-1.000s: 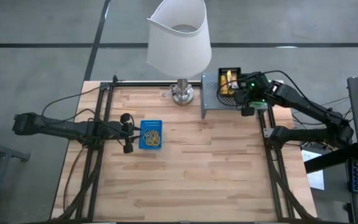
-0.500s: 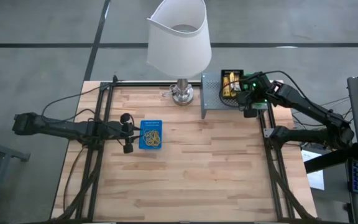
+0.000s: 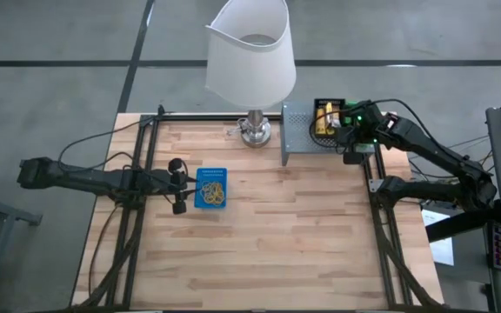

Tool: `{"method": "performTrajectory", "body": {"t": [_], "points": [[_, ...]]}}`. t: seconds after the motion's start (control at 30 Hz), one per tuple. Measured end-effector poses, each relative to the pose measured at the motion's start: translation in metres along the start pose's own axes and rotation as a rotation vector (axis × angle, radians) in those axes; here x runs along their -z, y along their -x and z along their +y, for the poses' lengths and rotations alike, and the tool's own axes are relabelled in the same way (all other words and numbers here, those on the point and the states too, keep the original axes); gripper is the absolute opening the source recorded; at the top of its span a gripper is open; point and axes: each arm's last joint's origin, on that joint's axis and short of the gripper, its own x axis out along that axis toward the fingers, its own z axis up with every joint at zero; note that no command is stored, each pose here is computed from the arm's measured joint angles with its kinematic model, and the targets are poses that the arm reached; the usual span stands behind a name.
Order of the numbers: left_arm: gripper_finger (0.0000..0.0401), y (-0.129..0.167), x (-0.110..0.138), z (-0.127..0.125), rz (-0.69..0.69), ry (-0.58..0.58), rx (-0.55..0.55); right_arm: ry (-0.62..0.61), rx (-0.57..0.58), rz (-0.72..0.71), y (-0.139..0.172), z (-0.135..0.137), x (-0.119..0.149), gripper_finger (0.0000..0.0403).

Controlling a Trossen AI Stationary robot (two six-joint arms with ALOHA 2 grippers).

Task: Pick & Place Office Desk Supplies
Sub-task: Put the black bin on the shelf, then put the blue bin on the shelf

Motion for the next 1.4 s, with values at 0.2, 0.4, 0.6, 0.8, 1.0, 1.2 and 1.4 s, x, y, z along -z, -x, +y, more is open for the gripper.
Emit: {"method": "performTrajectory", "body": {"t": [0.2,0.4,0.6,0.8,1.0,1.2,1.4], "points": [[0.0143,0.0,0.0,0.0,0.0,0.0,0.0,-0.001,0.003,-0.003,0.0,0.0,0.0,0.0044],[0.0143,0.0,0.0,0.0,0.0,0.0,0.0,0.021,0.004,-0.009,0.0,-0.001,-0.001,0.0068],[0.0143,0.0,0.0,0.0,0.0,0.0,0.0,0.028,0.008,-0.018,0.0,-0.001,-0.001,0.0079],[0.0143,0.0,0.0,0.0,0.0,0.0,0.0,0.027,0.02,-0.036,0.003,-0.001,-0.001,0.0089],[0.0143,0.0,0.0,0.0,0.0,0.0,0.0,0.028,0.021,-0.066,0.007,-0.001,-0.002,0.0096],[0.0143,0.0,0.0,0.0,0.0,0.0,0.0,-0.024,-0.006,-0.121,0.011,0.001,-0.002,0.0096],[0.0143,0.0,0.0,0.0,0.0,0.0,0.0,-0.056,-0.048,-0.211,0.016,0.003,-0.005,0.01]]}}
